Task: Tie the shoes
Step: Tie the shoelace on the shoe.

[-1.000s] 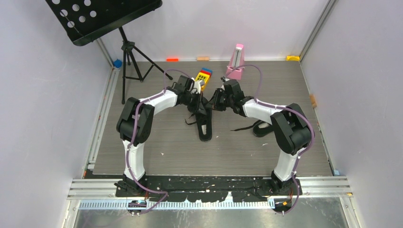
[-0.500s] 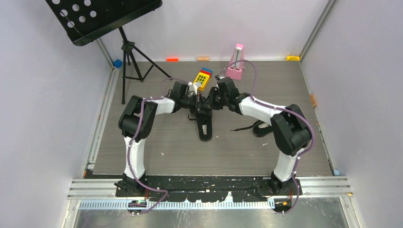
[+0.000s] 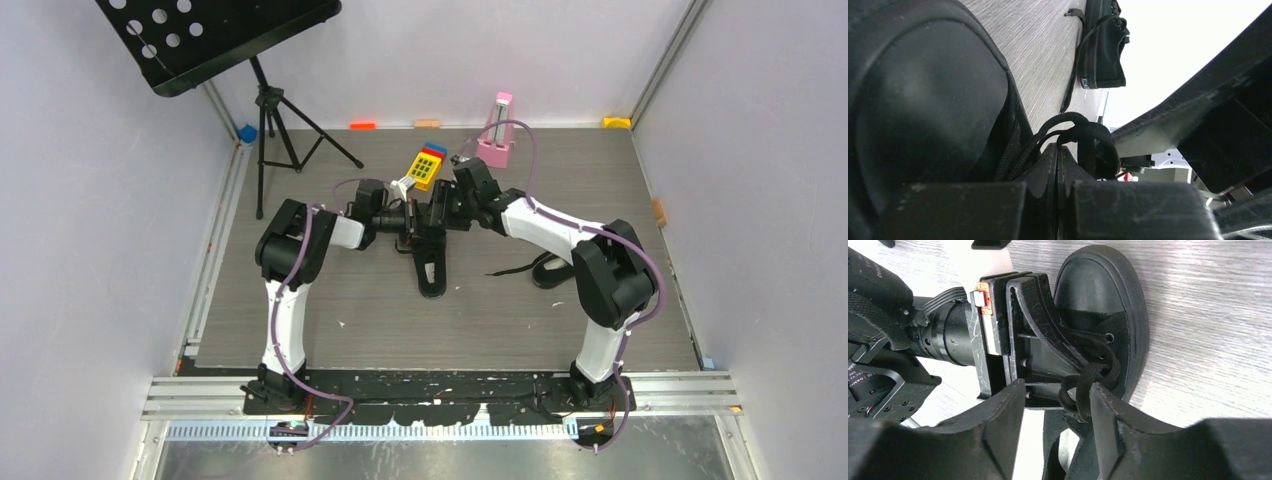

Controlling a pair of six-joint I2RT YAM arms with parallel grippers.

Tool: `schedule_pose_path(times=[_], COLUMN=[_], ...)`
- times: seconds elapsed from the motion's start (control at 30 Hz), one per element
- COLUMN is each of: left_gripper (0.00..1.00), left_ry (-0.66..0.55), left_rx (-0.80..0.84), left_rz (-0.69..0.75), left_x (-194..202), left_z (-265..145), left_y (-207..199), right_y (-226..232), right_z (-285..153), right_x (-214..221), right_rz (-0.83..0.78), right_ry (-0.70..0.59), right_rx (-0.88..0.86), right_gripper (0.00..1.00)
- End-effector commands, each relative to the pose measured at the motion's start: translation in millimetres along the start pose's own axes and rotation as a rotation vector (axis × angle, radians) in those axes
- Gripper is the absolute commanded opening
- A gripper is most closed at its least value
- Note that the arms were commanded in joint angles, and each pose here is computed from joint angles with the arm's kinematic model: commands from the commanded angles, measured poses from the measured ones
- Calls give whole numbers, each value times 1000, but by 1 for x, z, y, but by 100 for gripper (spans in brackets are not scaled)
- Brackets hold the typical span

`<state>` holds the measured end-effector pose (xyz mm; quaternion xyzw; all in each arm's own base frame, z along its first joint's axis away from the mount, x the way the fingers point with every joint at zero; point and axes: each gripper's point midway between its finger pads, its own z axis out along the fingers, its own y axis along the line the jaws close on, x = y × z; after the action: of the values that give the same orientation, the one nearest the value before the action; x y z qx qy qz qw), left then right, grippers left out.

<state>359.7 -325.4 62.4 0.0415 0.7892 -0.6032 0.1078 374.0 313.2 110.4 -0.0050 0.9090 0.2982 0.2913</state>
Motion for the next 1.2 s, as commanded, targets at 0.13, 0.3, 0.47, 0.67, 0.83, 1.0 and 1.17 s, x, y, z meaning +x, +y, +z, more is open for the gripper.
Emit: schedule_pose_path(times=[0.13, 0.3, 0.47, 0.67, 0.83, 1.0, 1.17], left_gripper=[0, 0, 0, 0, 0, 0, 0], left_ry=[15, 20, 22, 23, 23, 20, 21], left_rx=[15, -8, -11, -14, -12, -10, -10], left_rz=[8, 7, 9, 14, 18, 23, 24], left_x=[4, 5, 4, 3, 2, 0, 0], left_z=[2, 1, 2, 1, 1, 0, 0], left_y=[3, 7, 7, 5, 2, -1, -3], right_y=[26, 26, 18, -8, -33, -50, -60], right_z=[-33, -40, -46, -54, -52, -41, -29], right_x=[-38, -44, -48, -50, -41, -21, -6], right_rz=[-72, -67, -39, 41, 93, 98, 50], right_ry=[-105, -112, -116, -144, -134, -97, -88], right_rx=[-31, -46, -48, -57, -55, -77, -102], right_gripper=[67, 70, 69, 58, 49, 48, 46])
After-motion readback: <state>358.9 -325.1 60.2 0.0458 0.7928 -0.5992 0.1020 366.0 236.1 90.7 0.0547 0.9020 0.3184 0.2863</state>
